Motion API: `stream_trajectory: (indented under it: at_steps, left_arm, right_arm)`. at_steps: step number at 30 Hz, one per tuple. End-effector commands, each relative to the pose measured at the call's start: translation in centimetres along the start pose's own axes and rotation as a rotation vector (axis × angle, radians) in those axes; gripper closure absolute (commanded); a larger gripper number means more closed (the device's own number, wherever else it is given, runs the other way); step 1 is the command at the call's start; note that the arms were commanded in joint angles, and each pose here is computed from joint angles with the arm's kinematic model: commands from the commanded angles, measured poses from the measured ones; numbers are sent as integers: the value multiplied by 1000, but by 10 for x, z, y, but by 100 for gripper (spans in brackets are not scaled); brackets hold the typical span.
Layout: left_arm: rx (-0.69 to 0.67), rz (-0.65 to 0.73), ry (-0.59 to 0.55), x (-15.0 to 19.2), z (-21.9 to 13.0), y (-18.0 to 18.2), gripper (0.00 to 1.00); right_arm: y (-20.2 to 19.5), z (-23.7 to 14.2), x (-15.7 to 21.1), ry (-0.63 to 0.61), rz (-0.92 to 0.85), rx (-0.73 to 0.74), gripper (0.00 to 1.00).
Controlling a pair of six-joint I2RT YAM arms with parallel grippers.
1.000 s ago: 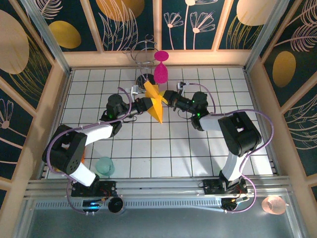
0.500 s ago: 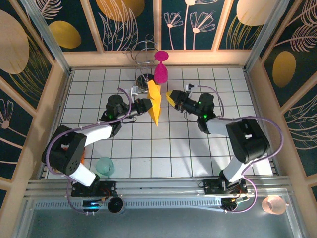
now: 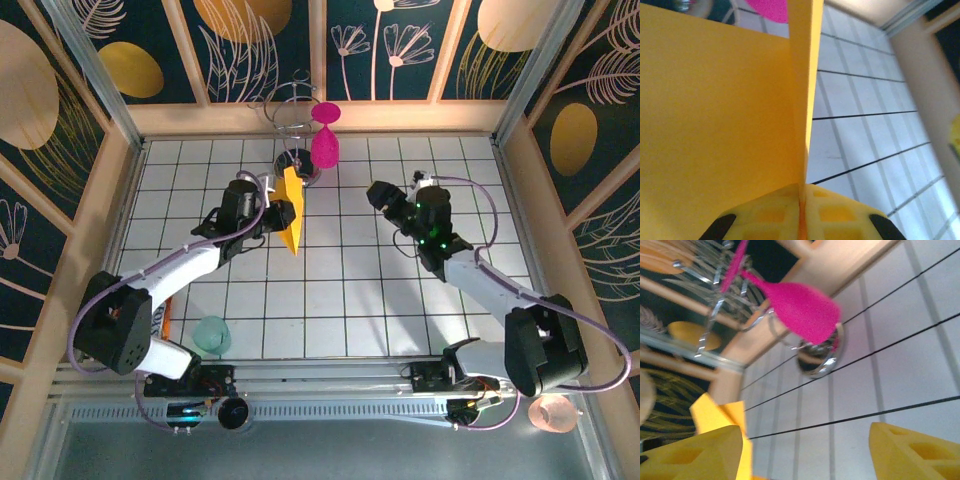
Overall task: Fold a paper plane with a square sheet of paper (pick it up from the middle)
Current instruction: Turn over the paper at the center of the table.
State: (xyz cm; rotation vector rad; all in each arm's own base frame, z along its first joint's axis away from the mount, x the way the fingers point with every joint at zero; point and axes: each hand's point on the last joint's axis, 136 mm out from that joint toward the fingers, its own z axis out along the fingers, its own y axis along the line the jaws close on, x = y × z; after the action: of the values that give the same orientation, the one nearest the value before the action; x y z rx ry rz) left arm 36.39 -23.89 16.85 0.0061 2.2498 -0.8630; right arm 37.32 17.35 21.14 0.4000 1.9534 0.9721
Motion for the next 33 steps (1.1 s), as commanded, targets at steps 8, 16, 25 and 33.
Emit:
stream_trajectory:
  at_steps: [8,16,25,33]
  left_arm:
    - [-538,254,46,10,3,48,92]
    - [-815,411,92,28,25,68,93]
    - [-1011,613,153,50,65,72,93]
    - [-1033,656,177,65,88,70,90]
  right_arm:
    - [-48,-23,-19,-126,-97,254,1]
    - [-59,-33,-23,-160,-112,301,1]
    - [-75,-32,-22,-135,-72,359,3]
    - [-90,-32,-24,-125,-28,395,6]
